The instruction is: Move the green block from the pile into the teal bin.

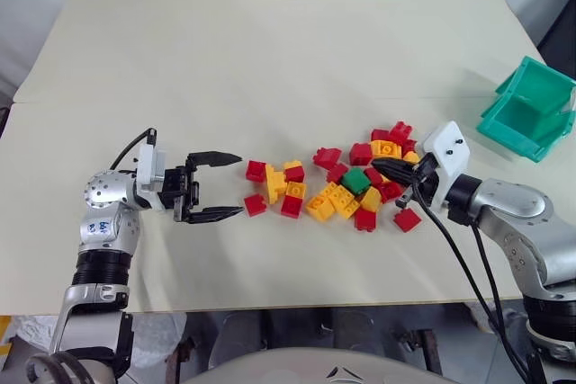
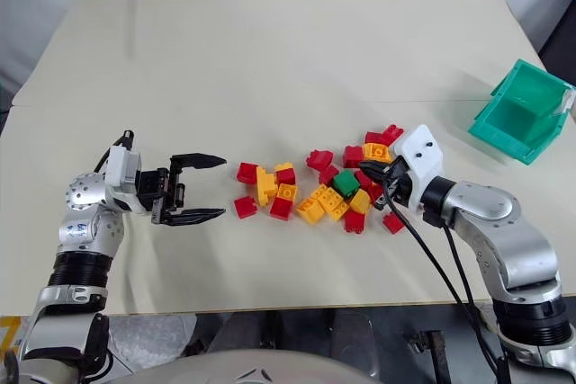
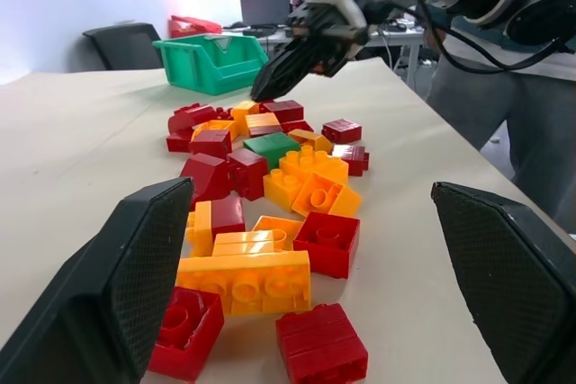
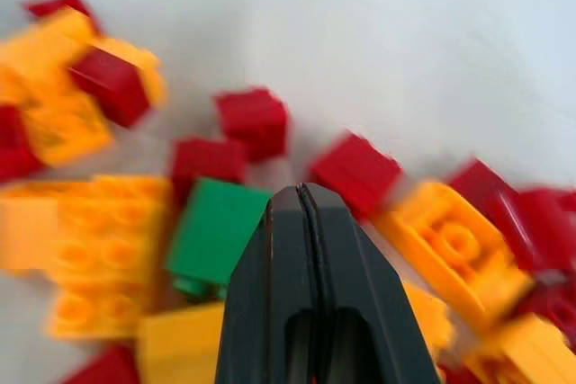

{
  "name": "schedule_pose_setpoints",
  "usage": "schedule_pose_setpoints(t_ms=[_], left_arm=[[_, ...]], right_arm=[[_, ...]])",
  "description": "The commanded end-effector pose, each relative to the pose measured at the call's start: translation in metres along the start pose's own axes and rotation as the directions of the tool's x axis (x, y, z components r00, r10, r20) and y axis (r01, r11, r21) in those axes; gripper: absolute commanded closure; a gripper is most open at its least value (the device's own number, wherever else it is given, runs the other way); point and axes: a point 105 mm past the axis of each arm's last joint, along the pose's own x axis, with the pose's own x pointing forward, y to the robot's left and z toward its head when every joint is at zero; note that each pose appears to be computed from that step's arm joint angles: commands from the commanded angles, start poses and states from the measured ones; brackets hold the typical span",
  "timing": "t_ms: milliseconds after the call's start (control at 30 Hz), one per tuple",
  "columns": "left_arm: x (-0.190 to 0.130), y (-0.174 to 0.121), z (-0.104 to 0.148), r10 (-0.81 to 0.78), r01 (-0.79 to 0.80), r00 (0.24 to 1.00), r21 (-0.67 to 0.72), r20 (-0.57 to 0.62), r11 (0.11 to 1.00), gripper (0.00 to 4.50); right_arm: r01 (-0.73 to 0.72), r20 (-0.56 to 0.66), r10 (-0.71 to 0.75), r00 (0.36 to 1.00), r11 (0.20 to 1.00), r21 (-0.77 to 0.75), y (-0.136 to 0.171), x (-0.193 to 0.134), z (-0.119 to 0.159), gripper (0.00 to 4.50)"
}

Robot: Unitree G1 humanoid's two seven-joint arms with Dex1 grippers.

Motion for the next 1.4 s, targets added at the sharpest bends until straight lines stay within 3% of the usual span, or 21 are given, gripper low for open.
schedule_pose_setpoints(t_ms=[33, 300, 467, 667, 767, 967, 1400], left_arm=[[0.000, -0.005, 0.004, -0.078, 0.078, 0.997, 0.025, 0.006, 0.997, 0.00], [-0.001, 0.002, 0.001, -0.073, 0.073, 0.997, 0.020, 0.006, 0.997, 0.00], [0.000, 0.005, 0.000, -0.072, 0.072, 0.997, 0.025, 0.008, 0.997, 0.00], [0.002, 0.006, 0.001, -0.071, 0.070, 0.997, 0.032, 0.013, 0.997, 0.00], [0.004, 0.006, 0.000, -0.071, 0.071, 0.997, 0.033, 0.015, 0.997, 0.00], [0.010, 0.004, 0.002, -0.067, 0.066, 0.997, 0.048, 0.033, 0.997, 0.00], [0.008, -0.003, 0.002, -0.025, 0.023, 0.999, 0.058, 0.040, 0.998, 0.00]], right_arm=[[-0.058, -0.077, 0.054, 0.996, 0.997, -0.051, 0.001, -0.035, 0.006, 3.97], [-0.029, -0.233, 0.001, 0.972, 0.993, -0.116, -0.020, -0.103, 0.005, 1.48], [-0.031, -0.267, -0.006, 0.964, 0.991, -0.133, -0.021, -0.113, 0.006, 0.06], [-0.072, -0.180, 0.041, 0.983, 0.983, -0.167, -0.010, -0.063, 0.024, 0.06], [-0.078, -0.193, 0.053, 0.980, 0.989, -0.123, -0.009, -0.032, 0.019, 0.06], [-0.100, -0.258, 0.050, 0.965, 0.977, -0.186, -0.022, 0.021, 0.007, 0.06], [-0.407, -0.441, 0.287, 0.851, 0.890, -0.207, 0.022, 0.054, -0.008, 0.06]])
